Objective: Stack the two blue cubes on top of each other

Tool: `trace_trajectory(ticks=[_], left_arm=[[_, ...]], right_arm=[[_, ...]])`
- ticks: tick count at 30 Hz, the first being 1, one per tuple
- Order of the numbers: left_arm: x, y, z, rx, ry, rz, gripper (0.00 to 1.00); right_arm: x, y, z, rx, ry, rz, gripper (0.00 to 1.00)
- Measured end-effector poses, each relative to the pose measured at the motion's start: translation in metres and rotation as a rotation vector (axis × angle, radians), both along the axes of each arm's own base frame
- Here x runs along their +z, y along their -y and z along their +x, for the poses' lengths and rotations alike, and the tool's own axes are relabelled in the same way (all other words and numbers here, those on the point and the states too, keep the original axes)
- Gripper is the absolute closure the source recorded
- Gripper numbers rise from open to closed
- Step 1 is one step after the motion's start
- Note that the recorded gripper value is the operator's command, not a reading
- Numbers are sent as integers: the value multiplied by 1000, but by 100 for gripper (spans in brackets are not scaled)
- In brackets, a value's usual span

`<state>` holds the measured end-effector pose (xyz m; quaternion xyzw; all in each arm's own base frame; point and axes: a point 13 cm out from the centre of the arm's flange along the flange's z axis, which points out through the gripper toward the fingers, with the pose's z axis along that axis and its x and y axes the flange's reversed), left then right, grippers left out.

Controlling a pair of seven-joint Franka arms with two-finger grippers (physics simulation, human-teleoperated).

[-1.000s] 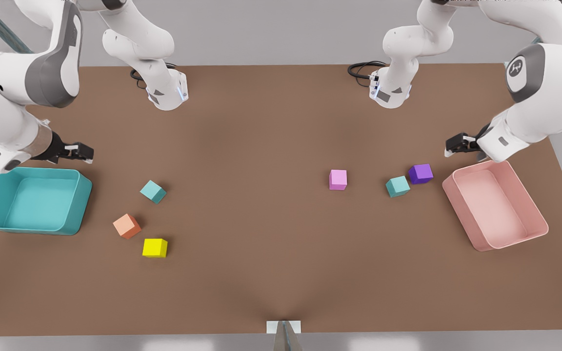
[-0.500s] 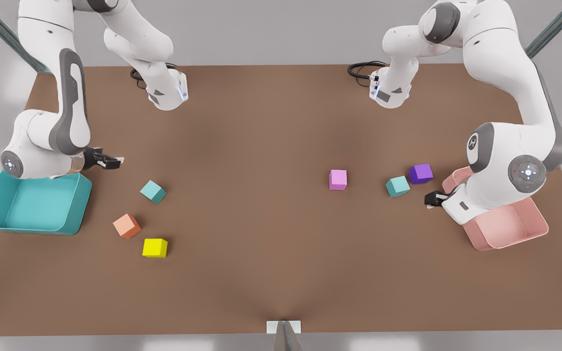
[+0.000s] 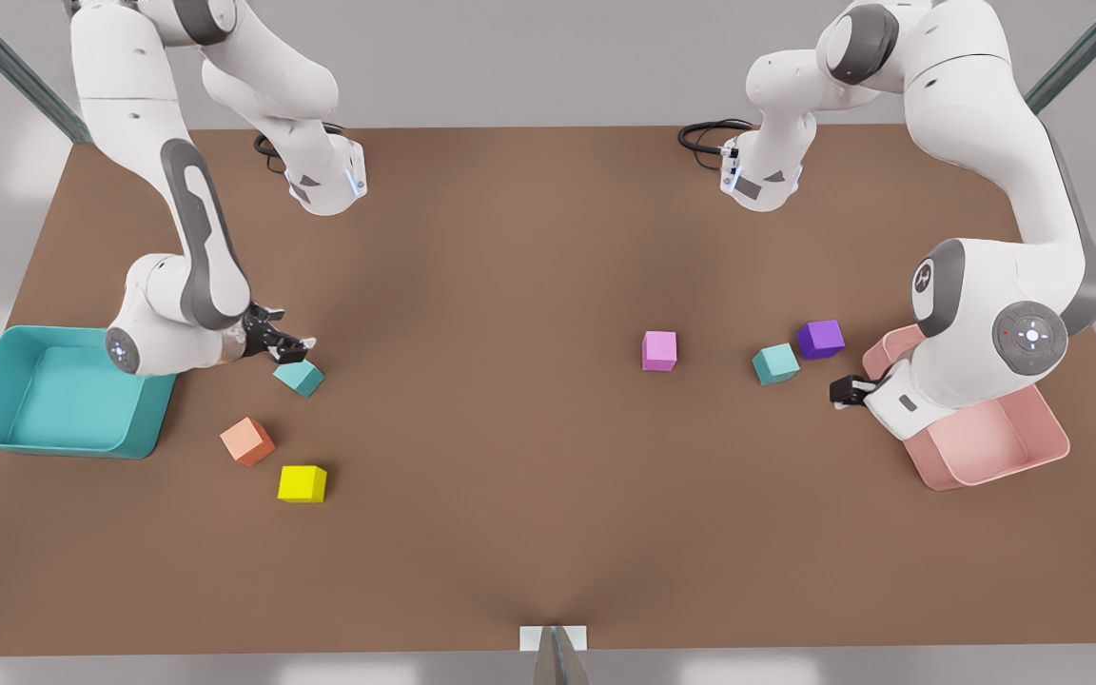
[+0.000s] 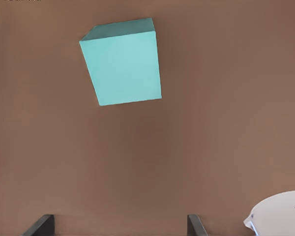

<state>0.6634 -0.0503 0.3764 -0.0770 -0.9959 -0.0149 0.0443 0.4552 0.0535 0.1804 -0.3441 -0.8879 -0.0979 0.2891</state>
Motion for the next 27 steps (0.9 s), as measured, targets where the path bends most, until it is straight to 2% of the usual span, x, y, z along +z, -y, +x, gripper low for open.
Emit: trace_trajectory(ticks=[4, 9, 17, 23, 27], left_arm=[[0, 1, 0, 3, 1, 0, 0], [0, 0, 0, 7, 1, 0, 0], [1, 0, 0, 13, 2, 0, 0], [0, 0, 0, 14, 1, 0, 0], [0, 3, 0, 12, 0, 1, 0]], right_arm=[[-16, -12, 9, -85, 11, -28, 0], [1, -6, -14, -165, 55, -95, 0], [-18, -24, -35, -133, 134, -206, 0], [-37, -21, -21, -102, 215, -273, 0], [-48, 28, -9, -196, 230, -312, 0]])
